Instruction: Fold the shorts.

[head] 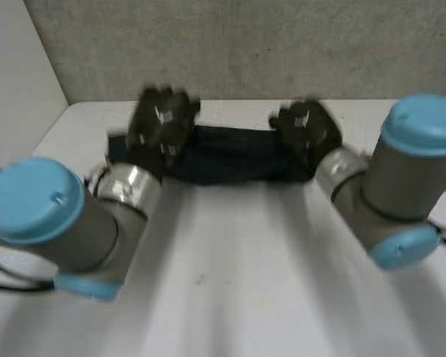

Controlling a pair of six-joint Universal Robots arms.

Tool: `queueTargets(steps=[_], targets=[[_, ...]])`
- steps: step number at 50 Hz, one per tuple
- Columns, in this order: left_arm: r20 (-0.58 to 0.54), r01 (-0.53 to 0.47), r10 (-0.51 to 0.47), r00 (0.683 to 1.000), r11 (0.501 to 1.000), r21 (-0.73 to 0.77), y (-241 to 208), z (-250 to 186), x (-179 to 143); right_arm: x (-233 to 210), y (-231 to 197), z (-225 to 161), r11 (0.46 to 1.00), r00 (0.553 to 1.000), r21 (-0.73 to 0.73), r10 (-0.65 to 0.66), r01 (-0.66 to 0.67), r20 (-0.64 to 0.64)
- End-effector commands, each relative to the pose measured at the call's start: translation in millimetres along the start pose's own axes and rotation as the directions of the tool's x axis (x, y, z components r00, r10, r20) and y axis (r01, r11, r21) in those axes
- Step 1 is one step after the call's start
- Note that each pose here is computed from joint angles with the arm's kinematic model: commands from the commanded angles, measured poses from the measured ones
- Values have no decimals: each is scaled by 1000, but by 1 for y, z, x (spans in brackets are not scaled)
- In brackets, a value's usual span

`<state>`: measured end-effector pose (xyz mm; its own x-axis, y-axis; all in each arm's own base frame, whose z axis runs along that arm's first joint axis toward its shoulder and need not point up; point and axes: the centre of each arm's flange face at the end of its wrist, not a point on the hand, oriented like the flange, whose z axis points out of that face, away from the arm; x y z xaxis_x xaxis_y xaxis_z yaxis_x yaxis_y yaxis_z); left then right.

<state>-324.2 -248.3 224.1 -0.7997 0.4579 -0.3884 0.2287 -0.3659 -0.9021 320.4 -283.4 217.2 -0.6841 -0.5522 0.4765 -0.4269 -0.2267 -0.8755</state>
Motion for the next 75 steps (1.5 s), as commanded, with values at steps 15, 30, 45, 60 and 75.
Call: queueTargets(steps=[15,30,45,60,75], targets=[[-107,-28,-15,994,920,-390,-1,-91,12,-15,37,-82,960,981,-265,134,-93,139],[138,249,-207,968,802,-543,30,-125,-27,21,63,-99,928,963,-287,265,-238,58],[149,254,-207,967,718,-649,69,-136,-20,4,73,-101,915,944,-321,301,-246,134],[92,150,-119,989,773,-616,87,-108,-18,-5,83,-101,904,939,-350,312,-246,147],[42,104,-101,994,751,-652,101,-99,-15,-9,88,-93,925,949,-300,283,-231,142]])
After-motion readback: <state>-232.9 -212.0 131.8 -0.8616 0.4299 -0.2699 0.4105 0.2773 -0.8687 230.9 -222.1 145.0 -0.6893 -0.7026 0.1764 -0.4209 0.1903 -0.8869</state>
